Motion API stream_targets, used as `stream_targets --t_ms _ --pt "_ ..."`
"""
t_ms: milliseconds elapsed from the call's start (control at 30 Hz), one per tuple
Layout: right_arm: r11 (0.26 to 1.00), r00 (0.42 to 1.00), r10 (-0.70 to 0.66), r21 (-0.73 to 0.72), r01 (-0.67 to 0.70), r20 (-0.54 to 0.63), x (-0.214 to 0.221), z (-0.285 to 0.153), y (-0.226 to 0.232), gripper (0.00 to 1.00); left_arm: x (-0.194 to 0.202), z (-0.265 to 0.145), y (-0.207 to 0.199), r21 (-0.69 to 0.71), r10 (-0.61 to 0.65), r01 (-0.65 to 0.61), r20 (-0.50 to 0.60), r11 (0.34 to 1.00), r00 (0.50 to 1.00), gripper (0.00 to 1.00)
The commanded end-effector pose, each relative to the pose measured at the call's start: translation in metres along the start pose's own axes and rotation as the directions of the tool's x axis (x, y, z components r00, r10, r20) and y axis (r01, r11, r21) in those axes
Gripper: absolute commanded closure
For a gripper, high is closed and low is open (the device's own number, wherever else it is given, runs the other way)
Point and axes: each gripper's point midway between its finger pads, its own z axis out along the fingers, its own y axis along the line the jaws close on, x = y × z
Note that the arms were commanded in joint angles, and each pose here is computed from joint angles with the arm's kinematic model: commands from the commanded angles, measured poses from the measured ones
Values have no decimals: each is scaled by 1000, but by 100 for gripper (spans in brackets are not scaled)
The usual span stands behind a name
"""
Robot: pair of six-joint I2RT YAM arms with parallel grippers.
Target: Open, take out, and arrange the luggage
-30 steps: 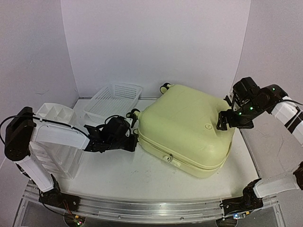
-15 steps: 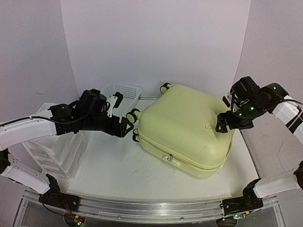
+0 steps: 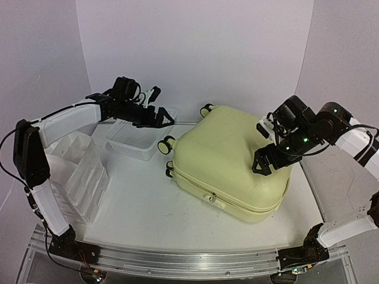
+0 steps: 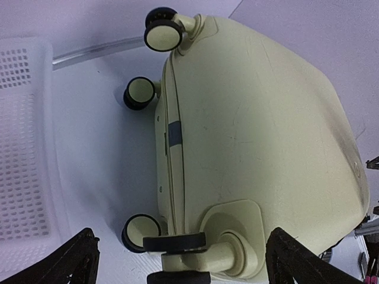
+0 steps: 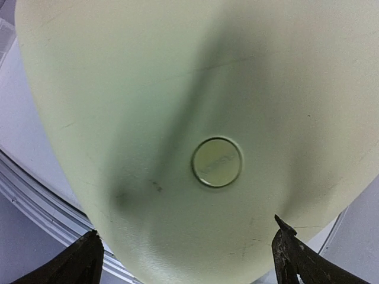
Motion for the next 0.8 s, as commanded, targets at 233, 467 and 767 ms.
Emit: stream_targets --t_ms 233,467,767 --pt "985 981 -172 47 168 91 -14 0 67 2 36 37 -30 304 5 50 -177 951 984 13" --pt "886 975 -221 420 196 10 -8 19 28 2 68 22 -44 372 -33 130 -256 919 966 23" --pt "818 991 -130 565 112 -7 10 19 -55 2 101 11 -116 495 2 178 -341 851 940 42"
